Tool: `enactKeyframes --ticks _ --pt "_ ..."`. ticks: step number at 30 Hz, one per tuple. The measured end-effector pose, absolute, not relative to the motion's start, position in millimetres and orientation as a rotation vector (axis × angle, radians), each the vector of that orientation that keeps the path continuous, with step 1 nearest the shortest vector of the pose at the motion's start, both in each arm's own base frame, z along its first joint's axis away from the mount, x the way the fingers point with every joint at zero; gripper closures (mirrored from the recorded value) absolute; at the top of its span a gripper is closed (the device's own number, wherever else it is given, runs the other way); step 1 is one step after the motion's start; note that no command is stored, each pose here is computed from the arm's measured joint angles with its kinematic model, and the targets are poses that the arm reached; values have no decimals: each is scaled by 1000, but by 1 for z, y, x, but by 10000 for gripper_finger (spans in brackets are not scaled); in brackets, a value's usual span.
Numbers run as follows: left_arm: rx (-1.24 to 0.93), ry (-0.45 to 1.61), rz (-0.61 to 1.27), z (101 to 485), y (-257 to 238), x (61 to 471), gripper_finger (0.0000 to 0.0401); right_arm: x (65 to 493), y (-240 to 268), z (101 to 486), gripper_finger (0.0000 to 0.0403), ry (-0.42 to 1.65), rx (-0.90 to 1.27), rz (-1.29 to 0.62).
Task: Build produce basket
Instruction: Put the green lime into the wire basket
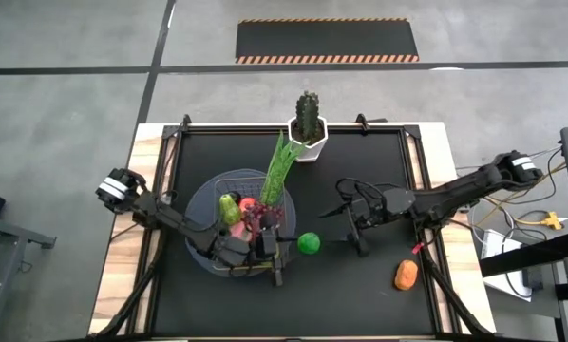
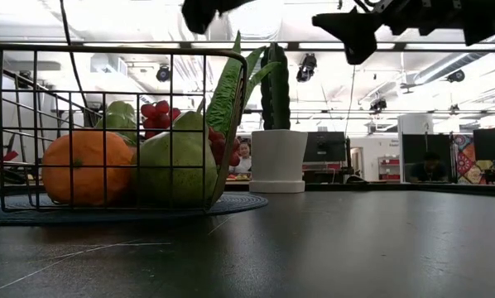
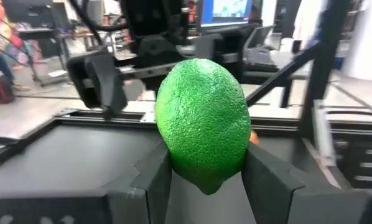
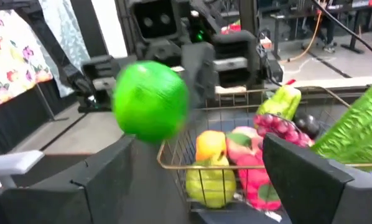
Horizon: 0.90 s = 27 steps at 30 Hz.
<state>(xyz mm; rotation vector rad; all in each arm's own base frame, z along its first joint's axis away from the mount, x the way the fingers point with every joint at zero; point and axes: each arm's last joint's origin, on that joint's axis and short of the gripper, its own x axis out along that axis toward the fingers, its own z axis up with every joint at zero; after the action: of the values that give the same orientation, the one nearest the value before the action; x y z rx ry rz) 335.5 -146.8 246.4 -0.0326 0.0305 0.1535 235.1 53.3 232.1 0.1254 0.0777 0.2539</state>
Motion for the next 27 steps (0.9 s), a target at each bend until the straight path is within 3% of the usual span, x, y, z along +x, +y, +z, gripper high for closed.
enactKeyframes --ticks 8,15,19,27 --pt "-266 294 168 263 -154 308 252 212 48 243 69 148 142 241" --pt "-456 788 368 285 -145 280 252 209 47 241 69 194 147 236" --pt "-446 1060 455 287 -139 264 252 211 48 237 69 217 145 230" --pt "-488 1238 503 276 -127 258 252 213 48 233 69 241 142 224"
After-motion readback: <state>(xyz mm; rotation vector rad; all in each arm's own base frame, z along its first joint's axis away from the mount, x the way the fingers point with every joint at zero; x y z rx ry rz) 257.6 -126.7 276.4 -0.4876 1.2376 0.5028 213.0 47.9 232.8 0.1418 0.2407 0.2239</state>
